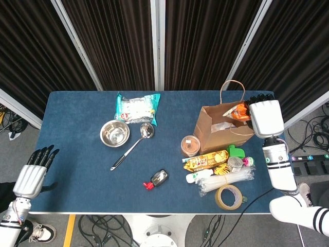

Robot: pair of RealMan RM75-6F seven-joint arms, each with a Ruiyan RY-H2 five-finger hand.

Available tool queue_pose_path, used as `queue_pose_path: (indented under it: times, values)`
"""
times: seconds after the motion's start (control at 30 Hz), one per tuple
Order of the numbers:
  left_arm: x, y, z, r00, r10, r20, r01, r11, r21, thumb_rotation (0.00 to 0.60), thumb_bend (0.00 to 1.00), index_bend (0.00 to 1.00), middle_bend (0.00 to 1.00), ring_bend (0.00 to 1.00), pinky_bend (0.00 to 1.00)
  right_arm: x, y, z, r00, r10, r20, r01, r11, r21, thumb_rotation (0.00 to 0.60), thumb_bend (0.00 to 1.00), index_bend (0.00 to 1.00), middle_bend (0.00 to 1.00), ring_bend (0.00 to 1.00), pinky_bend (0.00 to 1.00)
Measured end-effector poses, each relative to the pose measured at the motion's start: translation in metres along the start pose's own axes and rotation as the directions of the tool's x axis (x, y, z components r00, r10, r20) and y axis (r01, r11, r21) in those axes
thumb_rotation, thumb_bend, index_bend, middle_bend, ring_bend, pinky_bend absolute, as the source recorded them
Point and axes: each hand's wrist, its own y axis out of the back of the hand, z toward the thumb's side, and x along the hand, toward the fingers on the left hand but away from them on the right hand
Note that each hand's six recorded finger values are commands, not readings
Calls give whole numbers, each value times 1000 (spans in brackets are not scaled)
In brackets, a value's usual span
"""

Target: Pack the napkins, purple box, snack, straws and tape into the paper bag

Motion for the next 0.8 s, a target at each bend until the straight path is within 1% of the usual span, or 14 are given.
queue_pose_path:
  times: [0.03,0.1,0.23,0.33,0.43,0.47,0.53,0.57,0.63,0.67,0.73,0.77,0.8]
  values:
    - [0,0,0,1000,0,0,0,1000,-2,600,155,56,7,0,106,0,1,1,1000,4,-4,-4,1000,-10,600,0,345,392,228,231]
    - [0,0,-1,1000,1,-1,-1,1000,-4,600,155,56,7,0,106,0,4,1,1000,3,-10,-4,999,-32,600,0,302,372,200,194]
    - [1,1,0,1000,4,3,-4,1000,-6,600,155,55,7,0,106,0,13,2,999,-26,-18,25,998,-55,600,0,292,367,196,185]
    - [2,2,0,1000,7,5,-7,1000,-7,600,155,55,7,0,106,0,24,3,998,-66,-21,64,995,-75,600,0,292,368,202,184]
    - [2,3,0,1000,10,5,-10,1000,-7,600,155,55,7,0,106,1,42,6,990,-138,-21,135,985,-111,600,1,293,372,207,182]
    - [2,3,0,1000,11,4,-11,1000,-8,600,155,55,7,0,106,2,52,7,984,-176,-18,172,976,-132,600,4,293,375,207,183]
    - [1,4,-1,1000,13,1,-13,1000,-9,600,156,56,7,0,106,4,70,9,969,-245,-10,240,956,-168,600,13,296,382,207,191]
    - [1,4,-1,1000,13,0,-13,1000,-9,600,156,56,7,0,106,7,84,11,954,-299,-4,293,936,-196,600,21,299,385,207,193]
    - [1,4,-1,1000,13,0,-13,1000,-10,600,155,56,7,0,106,14,105,15,923,-385,0,373,894,-246,600,35,303,388,208,198]
    - [1,4,-1,1000,13,0,-13,1000,-10,600,155,55,7,0,106,20,118,20,899,-437,-3,419,863,-284,600,38,303,388,208,199]
    - [2,4,1,1000,14,4,-14,1000,-11,600,155,55,7,0,106,30,133,30,870,-493,-24,456,821,-343,600,36,306,390,208,204]
    - [3,4,1,1000,14,5,-14,1000,-11,600,155,56,7,0,106,37,138,38,858,-510,-54,454,805,-381,600,35,307,391,208,205]
    - [3,4,2,1000,14,7,-14,1000,-11,600,155,56,7,0,106,43,139,46,855,-511,-85,439,802,-404,600,34,312,395,210,208]
